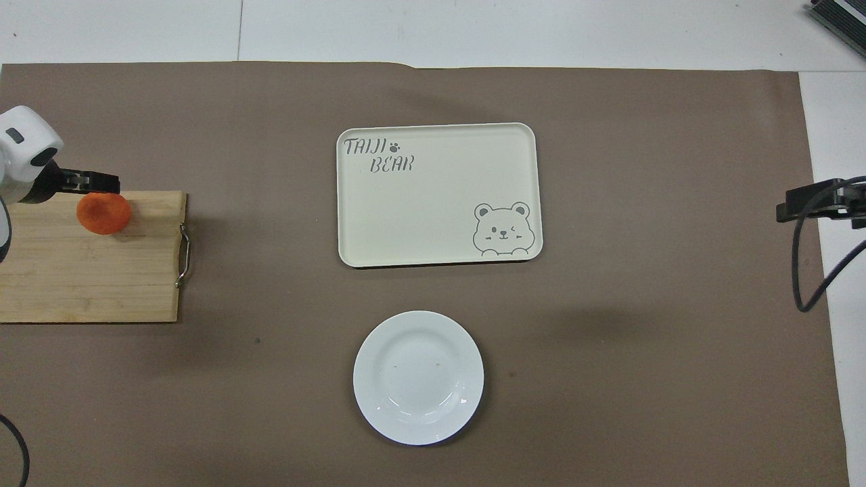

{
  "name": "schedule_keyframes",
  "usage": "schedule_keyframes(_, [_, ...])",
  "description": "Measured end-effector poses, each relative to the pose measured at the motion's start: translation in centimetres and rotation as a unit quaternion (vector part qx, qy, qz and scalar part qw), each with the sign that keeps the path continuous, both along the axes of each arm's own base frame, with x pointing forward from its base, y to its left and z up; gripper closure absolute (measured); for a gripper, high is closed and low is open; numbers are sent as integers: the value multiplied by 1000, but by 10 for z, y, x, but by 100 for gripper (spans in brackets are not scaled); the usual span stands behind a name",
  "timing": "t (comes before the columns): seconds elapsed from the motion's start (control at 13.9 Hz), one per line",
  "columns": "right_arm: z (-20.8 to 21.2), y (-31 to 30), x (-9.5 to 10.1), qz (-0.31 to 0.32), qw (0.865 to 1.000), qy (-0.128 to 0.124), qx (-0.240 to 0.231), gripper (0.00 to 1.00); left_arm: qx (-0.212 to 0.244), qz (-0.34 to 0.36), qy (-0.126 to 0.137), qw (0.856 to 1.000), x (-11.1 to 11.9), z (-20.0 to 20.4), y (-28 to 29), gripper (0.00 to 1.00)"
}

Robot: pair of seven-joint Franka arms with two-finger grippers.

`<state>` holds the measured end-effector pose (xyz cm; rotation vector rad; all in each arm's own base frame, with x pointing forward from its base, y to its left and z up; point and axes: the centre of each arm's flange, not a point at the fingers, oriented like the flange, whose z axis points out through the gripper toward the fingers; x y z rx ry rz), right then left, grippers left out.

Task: Place orange and plate with both arms
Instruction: 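Move the left gripper onto the orange and close on it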

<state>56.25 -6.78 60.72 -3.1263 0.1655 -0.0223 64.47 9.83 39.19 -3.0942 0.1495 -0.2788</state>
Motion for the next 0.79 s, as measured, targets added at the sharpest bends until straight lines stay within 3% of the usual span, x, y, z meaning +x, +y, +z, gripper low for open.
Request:
schedule_keyframes(0.36, [0,0,0,0,1000,0,0,0,-1,13,3,1000,0,-16,18,0])
schedule_keyframes(0.79, [0,0,0,0,1000,0,0,0,-20,87,12,996,-2,-25,2,0])
